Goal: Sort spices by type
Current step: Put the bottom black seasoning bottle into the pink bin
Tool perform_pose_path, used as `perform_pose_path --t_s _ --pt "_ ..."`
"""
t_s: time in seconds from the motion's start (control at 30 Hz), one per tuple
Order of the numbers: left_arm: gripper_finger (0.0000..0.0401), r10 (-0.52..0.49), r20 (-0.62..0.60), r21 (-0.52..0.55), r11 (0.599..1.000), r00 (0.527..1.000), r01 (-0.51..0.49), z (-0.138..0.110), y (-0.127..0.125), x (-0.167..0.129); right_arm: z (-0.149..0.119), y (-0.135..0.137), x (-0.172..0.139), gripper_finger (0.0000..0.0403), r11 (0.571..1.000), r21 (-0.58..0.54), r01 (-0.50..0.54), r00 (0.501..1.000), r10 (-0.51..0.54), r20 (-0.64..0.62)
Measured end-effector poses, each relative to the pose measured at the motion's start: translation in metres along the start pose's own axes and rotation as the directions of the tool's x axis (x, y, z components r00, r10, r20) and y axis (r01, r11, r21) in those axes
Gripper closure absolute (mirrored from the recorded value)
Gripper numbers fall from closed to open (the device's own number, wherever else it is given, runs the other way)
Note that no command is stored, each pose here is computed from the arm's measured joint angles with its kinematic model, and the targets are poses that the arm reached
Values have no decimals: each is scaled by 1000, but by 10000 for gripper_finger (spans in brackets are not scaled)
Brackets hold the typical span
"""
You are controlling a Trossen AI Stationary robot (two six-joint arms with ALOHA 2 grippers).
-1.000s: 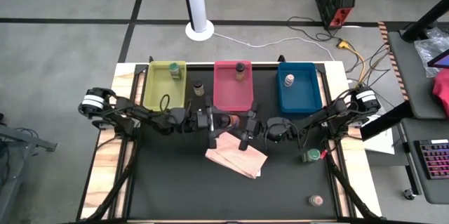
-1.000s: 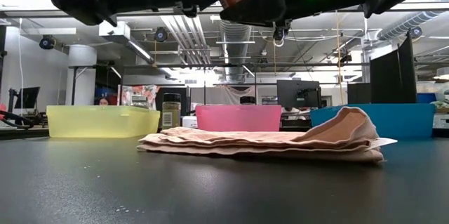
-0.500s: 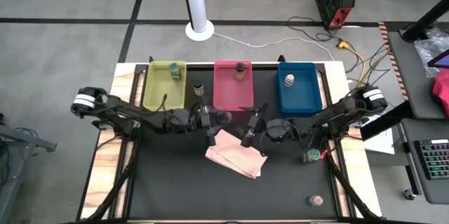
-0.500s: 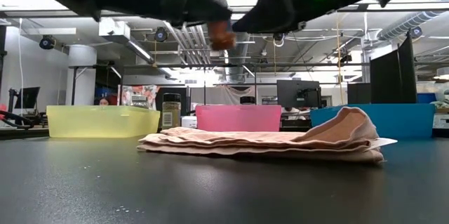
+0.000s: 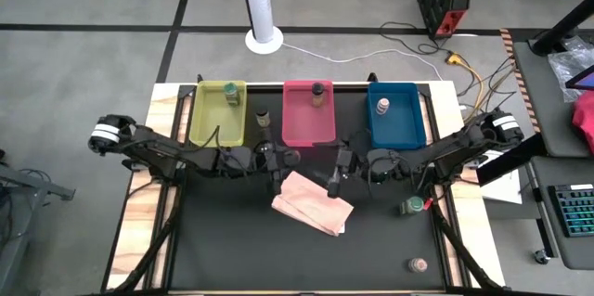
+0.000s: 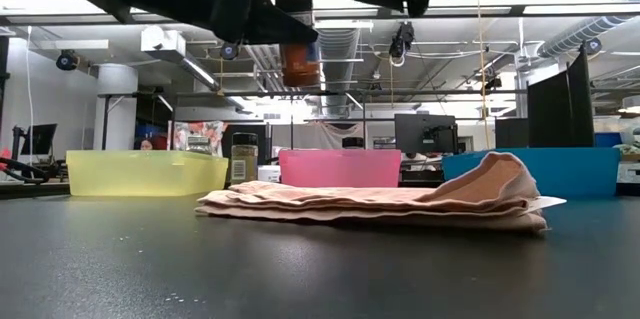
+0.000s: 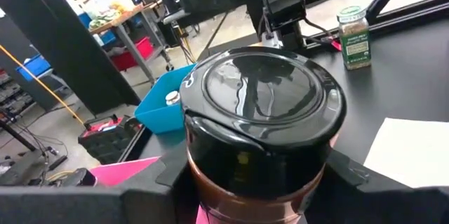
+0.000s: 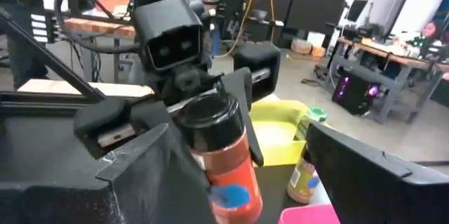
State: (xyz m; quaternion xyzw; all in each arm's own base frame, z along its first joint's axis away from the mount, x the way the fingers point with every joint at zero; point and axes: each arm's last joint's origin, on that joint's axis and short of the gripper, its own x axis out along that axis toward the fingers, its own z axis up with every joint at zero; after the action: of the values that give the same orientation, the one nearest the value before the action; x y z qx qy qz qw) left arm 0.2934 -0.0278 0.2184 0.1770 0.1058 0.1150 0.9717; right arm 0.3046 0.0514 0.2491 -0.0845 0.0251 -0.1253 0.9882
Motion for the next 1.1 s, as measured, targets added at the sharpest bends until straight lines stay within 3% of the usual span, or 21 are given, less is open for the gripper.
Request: perform_pose_path --t_s 0.2,0.37,0.6,0.9,1.1 --pt "230 4 13 -7 1000 1000 -4 5 -2 8 10 9 19 80 999 -47 -16 1000 16 -1" --pt "230 11 33 -14 1000 999 -10 12 -1 12 12 18 38 66 992 -123 -40 996 30 -80" --pt "230 -7 38 -11 1000 999 8 13 -5 8 18 19 47 65 991 -131 -6 995 -7 -96" --pt "230 -29 61 -11 999 998 30 21 -13 6 16 17 47 112 990 -143 -14 993 -3 -117" --pt "226 -14 61 -31 999 998 16 22 -12 6 15 17 47 185 989 -148 -14 993 -4 -121"
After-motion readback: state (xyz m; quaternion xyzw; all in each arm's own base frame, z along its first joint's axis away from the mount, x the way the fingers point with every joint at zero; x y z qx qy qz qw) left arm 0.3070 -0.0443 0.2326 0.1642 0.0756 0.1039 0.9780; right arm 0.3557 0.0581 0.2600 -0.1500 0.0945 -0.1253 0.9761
